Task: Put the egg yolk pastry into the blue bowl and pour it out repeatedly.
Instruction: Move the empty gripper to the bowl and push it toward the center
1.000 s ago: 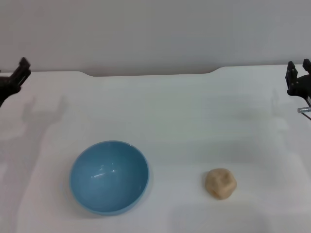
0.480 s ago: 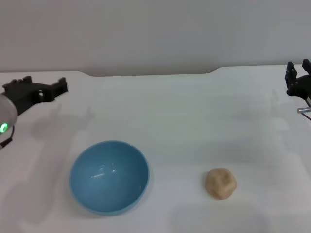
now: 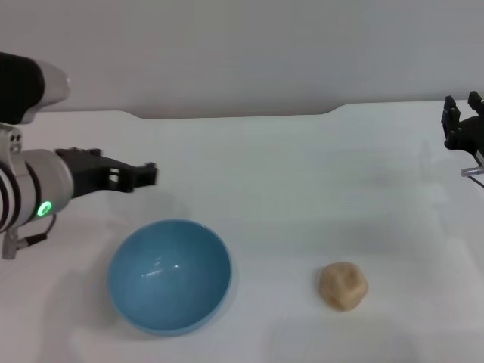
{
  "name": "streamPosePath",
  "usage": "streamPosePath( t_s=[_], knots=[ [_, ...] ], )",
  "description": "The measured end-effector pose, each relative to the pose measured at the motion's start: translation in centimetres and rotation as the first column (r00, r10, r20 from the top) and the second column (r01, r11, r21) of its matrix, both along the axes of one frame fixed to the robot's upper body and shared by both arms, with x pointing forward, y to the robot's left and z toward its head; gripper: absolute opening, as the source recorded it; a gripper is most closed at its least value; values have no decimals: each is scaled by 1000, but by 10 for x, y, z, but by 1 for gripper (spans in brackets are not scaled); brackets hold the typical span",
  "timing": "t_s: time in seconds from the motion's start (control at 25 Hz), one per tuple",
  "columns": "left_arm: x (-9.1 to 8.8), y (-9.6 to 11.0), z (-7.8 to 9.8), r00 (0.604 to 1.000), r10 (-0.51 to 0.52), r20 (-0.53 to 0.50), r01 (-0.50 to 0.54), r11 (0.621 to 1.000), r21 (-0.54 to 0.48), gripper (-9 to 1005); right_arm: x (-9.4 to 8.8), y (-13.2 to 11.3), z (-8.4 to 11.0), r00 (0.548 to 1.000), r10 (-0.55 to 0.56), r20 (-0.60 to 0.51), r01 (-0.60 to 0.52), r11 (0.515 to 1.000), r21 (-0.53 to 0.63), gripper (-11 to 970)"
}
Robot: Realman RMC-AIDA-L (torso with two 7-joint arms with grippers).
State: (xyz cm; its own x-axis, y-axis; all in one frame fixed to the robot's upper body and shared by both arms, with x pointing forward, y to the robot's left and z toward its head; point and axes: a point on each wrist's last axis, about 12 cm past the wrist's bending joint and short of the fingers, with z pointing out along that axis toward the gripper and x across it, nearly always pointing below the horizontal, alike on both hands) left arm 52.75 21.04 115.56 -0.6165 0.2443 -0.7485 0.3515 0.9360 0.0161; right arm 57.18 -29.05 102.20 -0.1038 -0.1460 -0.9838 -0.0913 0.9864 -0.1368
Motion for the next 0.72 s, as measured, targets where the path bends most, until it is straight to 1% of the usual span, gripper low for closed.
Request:
streamPosePath(
  t_s=[0.08,0.16,0.2,0.32,0.52,0.72],
  knots=[
    [-2,-2,4,999,-22,-32,22,1000,4,862,-1,-2,-1,1000,-4,-5,4,1000,-5,306],
    [-3,0,4,996,-29,-87,33,999,41,861,-2,-4,-2,1000,-9,-9,9,1000,-8,306],
    [-3,0,4,996,-29,-87,33,999,41,860,-2,-4,-2,1000,-9,-9,9,1000,-8,306],
    [-3,-1,4,990,-50,-130,60,995,77,858,-4,-5,-3,1000,-12,-11,12,1000,-8,305],
    [-4,-1,3,988,-61,-145,75,993,96,854,-4,-3,-3,1000,-8,-11,8,1000,-7,305],
    [-9,0,-2,976,-59,-209,85,990,114,851,-4,-3,-3,1000,-7,-11,7,1000,-5,305]
  ],
)
